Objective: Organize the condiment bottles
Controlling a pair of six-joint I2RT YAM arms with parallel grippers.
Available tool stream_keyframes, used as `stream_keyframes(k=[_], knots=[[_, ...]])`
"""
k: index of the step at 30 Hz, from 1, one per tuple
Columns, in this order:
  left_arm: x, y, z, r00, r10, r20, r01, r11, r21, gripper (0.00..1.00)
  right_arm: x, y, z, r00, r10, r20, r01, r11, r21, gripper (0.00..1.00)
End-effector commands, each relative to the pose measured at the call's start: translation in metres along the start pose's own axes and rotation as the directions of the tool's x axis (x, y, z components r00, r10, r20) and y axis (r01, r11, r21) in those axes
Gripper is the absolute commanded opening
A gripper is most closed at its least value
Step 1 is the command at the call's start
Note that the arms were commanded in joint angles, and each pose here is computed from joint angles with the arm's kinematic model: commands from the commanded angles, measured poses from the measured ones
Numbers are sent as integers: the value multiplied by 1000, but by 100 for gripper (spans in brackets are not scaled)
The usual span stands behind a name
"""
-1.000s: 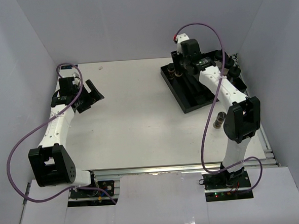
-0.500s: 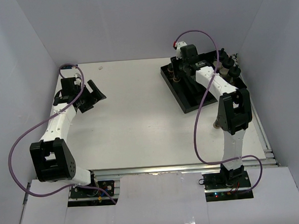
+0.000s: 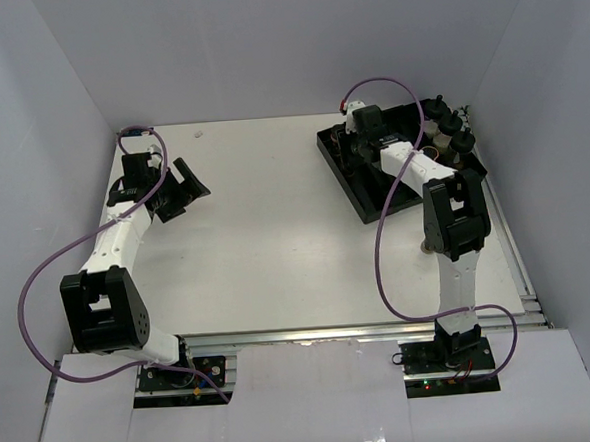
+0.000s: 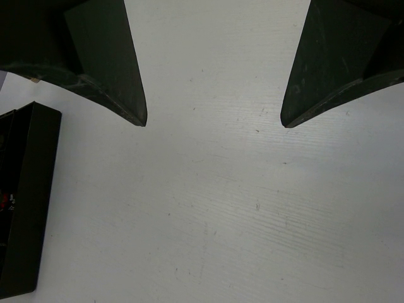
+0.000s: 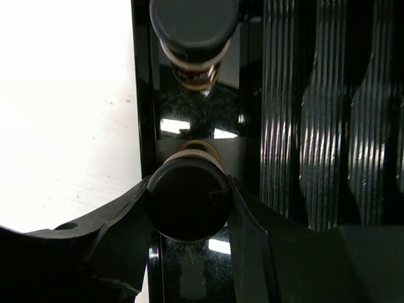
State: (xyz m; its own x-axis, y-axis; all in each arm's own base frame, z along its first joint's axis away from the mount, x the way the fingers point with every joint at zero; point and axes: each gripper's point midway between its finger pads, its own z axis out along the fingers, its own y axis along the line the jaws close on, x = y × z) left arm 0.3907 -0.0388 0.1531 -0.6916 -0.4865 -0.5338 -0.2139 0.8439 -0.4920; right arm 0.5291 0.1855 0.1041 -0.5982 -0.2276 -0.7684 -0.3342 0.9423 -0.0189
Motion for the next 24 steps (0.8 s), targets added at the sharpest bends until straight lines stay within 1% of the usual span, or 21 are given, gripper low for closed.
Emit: stream_keyframes(k=[1, 2, 4, 6, 10, 13, 17, 22, 24], knots=[[-3, -3, -3, 1000, 10, 20, -11, 1000, 24, 98, -12, 0, 4, 998, 8, 61, -8, 1000, -3, 24], [-2, -2, -3, 1000, 9, 18, -10, 1000, 23, 98, -10, -1, 5, 998, 8, 60, -8, 1000, 0, 26], [-3, -2, -4, 1000, 11, 20, -12, 1000, 22, 98, -8, -1, 5, 998, 8, 59, -8, 1000, 5, 34], [-3, -3, -4, 1000, 13, 20, -13, 1000, 22, 98, -7, -2, 5, 998, 8, 57, -8, 1000, 7, 52], [-3, -4, -5, 1000, 12, 20, -12, 1000, 25, 98, -8, -3, 1, 998, 9, 58, -9, 1000, 8, 69], [-4, -5, -8, 1000, 11, 21, -12, 1000, 28, 98, -16, -2, -5, 998, 8, 68, -9, 1000, 9, 76], [-7, -13, -16, 999, 19, 28, -20, 998, 54, 98, -31, -7, -23, 997, 8, 76, -11, 999, 34, 80], [-10, -20, -29, 998, 31, 49, -35, 997, 71, 98, -64, -11, -70, 990, 8, 144, -16, 999, 52, 82], [-8, -23, -33, 998, 34, 51, -39, 996, 86, 98, -69, -16, -94, 989, 46, 139, -57, 995, 81, 82]])
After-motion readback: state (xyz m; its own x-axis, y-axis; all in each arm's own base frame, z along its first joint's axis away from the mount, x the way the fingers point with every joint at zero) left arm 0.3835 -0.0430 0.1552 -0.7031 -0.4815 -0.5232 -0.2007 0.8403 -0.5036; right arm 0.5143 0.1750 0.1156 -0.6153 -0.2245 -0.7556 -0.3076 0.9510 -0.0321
